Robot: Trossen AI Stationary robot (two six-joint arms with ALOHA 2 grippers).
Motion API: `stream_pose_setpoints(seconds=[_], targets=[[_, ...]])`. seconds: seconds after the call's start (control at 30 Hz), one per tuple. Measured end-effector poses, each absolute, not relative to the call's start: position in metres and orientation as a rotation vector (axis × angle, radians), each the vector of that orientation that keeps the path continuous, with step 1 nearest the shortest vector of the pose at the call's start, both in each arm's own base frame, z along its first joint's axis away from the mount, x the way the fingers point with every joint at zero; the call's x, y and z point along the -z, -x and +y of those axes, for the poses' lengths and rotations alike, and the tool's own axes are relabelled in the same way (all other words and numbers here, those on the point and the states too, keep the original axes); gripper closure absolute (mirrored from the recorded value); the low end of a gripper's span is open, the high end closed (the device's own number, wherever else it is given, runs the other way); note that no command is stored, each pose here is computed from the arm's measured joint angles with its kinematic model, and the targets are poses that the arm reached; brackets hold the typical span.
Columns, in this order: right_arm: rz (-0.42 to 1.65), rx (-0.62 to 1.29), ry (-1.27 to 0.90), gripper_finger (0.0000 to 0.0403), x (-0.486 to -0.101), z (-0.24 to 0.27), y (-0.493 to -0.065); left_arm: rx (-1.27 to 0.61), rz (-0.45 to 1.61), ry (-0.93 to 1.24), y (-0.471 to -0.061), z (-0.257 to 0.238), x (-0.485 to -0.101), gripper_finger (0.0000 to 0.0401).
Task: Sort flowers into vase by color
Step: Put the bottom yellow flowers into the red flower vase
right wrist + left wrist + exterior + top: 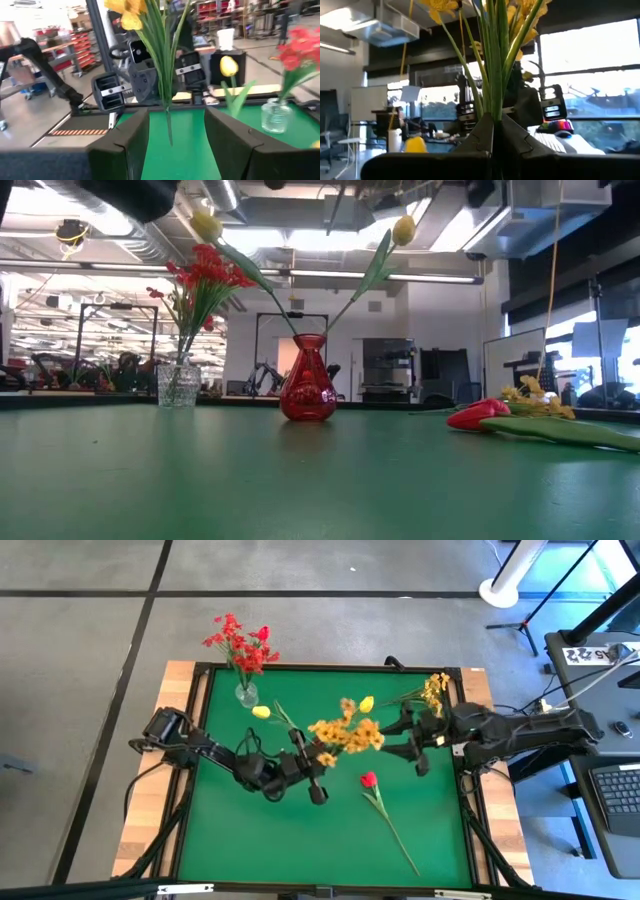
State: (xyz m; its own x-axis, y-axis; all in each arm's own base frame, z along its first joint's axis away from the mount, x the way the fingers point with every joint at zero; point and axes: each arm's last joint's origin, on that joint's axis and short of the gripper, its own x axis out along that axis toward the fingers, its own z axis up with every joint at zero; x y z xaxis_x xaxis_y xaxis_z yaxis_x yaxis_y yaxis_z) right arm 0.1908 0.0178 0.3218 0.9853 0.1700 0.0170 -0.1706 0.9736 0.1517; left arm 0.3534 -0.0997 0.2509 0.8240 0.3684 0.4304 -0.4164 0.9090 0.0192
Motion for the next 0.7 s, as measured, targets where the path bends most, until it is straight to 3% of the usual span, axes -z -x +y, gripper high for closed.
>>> stream_pose_setpoints(seconds=[0.27, 0.53, 0.7], targets=[[-0.040, -0.335, -0.187, 0.0214, -0.305, 0.026, -0.235, -0.371, -0.347, -0.030, -0.364, -0.105, -0.248, 0.0399], [-0.088, -0.352, -0.220, 0.0215, -0.304, 0.027, -0.244, -0.367, -0.313, 0.021, -0.366, -0.105, -0.244, 0.0399], [-0.104, -0.319, -0.222, 0.0253, -0.305, 0.026, -0.244, -0.362, -0.305, 0.044, -0.367, -0.105, -0.243, 0.0399]])
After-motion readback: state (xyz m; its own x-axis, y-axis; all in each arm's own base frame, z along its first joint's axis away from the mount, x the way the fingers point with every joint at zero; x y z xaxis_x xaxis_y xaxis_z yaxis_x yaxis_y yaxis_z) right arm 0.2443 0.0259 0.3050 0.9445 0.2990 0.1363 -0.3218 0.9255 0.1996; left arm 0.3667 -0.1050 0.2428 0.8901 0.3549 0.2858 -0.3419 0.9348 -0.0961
